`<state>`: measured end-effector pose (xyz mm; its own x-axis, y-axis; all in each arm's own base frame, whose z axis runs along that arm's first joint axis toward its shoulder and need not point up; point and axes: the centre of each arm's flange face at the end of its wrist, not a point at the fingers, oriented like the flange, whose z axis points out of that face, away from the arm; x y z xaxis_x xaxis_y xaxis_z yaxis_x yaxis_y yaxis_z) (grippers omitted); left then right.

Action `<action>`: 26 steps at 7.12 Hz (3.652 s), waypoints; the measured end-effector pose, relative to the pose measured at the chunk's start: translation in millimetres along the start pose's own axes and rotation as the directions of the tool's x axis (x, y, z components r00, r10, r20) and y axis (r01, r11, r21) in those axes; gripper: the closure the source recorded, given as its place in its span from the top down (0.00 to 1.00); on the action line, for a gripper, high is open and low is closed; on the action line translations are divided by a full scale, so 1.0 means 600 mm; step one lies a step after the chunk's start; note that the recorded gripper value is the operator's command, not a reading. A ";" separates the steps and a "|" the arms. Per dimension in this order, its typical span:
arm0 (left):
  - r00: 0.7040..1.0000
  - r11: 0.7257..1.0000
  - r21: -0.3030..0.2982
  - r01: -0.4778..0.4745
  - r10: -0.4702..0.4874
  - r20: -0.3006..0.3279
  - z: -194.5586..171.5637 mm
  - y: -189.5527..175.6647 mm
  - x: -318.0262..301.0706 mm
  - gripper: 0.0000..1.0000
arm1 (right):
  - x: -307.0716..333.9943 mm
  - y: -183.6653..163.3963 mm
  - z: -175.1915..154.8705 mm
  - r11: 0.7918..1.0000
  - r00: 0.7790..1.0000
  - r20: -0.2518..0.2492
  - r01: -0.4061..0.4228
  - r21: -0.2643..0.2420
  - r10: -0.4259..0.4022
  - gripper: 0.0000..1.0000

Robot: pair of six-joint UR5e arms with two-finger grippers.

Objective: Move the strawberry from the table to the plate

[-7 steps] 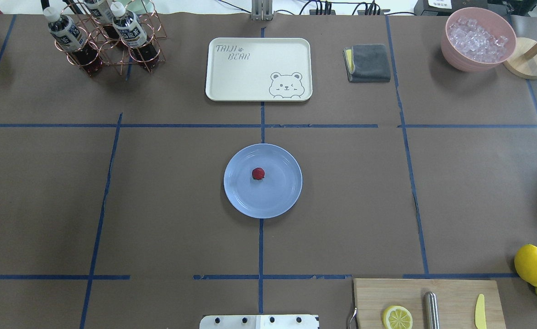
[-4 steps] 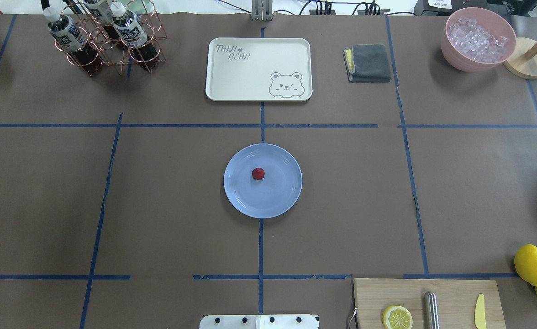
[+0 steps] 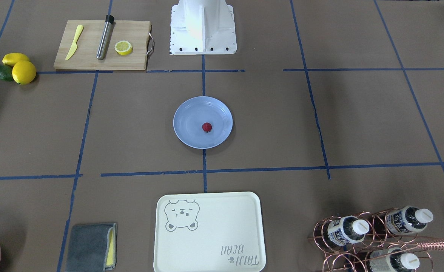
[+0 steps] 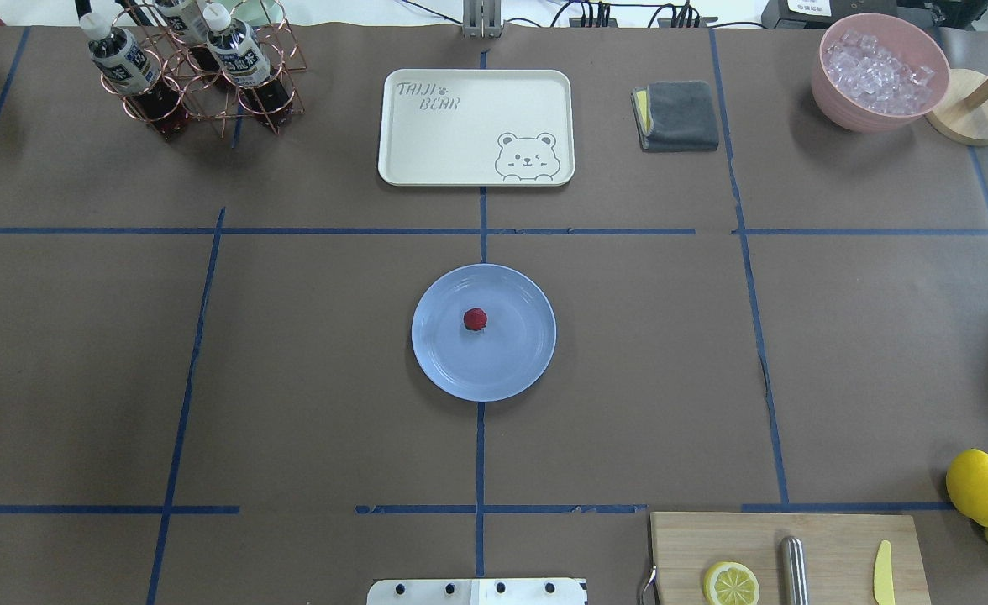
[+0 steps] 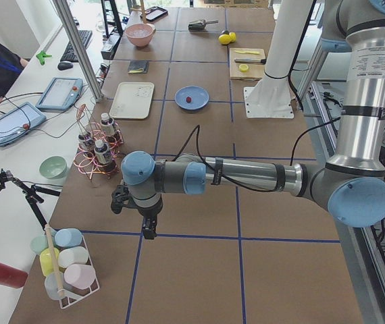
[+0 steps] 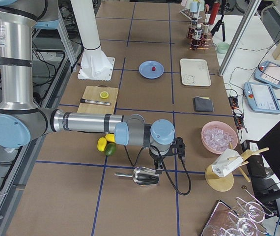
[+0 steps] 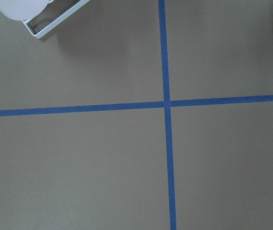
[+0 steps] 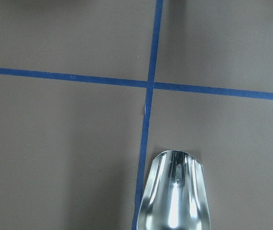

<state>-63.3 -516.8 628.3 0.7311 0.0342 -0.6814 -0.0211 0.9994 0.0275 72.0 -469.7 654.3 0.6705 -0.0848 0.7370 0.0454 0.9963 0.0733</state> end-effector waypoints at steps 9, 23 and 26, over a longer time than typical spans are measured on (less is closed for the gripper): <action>1.000 1.000 -0.005 0.003 -0.003 0.001 0.005 0.000 -0.004 1.00 | -0.014 -0.005 -0.012 0.992 0.993 -0.001 -0.117 0.049 0.117 1.00; 1.000 1.000 -0.003 -0.006 0.006 -0.001 0.005 0.001 -0.004 1.00 | -0.021 -0.009 -0.019 0.992 0.994 -0.001 -0.110 0.058 0.110 1.00; 1.000 1.000 -0.003 -0.007 0.007 -0.003 0.006 0.000 -0.004 1.00 | -0.022 -0.009 -0.020 0.992 0.994 -0.001 -0.109 0.059 0.109 1.00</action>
<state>-62.5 -516.7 632.3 0.7292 0.0416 -0.6831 -0.0286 0.9991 0.0303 71.9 -473.7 636.2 0.6719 0.0243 0.7403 -0.0716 0.9969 0.0323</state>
